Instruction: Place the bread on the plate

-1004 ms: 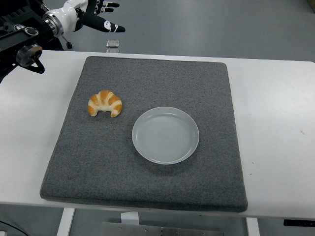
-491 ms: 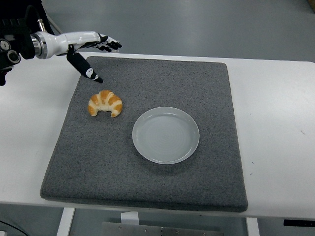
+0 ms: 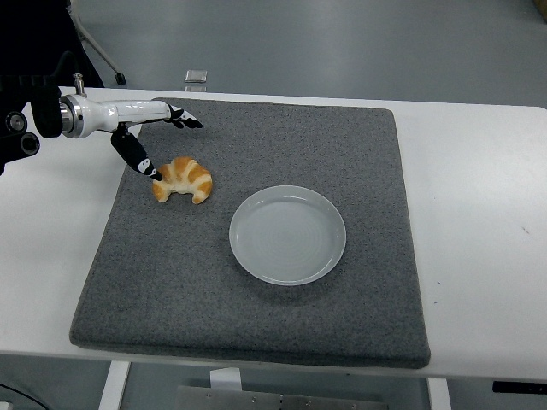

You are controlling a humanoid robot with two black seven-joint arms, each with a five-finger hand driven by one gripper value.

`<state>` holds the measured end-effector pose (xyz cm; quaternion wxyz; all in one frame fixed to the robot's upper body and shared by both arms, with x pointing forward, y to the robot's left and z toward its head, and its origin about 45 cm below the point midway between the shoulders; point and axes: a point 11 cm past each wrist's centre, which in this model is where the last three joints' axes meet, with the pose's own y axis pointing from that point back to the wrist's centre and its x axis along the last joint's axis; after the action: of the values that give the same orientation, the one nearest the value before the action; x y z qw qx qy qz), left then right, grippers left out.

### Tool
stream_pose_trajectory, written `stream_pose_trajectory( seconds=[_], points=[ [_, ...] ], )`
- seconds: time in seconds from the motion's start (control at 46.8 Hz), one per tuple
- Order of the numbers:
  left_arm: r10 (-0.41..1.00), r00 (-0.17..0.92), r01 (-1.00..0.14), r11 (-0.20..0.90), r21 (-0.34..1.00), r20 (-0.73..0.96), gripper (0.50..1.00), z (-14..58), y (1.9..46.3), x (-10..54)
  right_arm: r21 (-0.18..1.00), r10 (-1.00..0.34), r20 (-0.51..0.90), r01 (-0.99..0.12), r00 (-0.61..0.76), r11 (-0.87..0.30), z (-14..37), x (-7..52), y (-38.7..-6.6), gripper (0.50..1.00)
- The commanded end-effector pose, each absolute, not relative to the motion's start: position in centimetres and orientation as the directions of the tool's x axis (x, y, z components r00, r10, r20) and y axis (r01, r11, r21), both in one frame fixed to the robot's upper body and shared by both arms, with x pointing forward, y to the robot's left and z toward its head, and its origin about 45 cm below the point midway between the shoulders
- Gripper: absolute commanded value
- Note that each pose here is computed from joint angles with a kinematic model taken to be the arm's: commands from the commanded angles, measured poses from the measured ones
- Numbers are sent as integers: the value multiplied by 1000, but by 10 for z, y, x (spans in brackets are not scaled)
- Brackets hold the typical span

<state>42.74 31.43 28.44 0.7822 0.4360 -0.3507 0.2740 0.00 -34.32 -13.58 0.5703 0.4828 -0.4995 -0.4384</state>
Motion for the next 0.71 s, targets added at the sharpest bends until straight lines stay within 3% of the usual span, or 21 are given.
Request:
stream_pose_trajectory(
  seconds=[0.0, 0.684],
  points=[
    [129, 606, -737, 464, 492, 785, 988, 276, 316, 424, 989, -982, 146, 17, 117, 149, -136, 0, -343, 930],
    [136, 573, -759, 461, 460, 808, 966, 243, 302, 426, 989, -982, 146, 17, 117, 149, -136, 0, -343, 932]
  ],
)
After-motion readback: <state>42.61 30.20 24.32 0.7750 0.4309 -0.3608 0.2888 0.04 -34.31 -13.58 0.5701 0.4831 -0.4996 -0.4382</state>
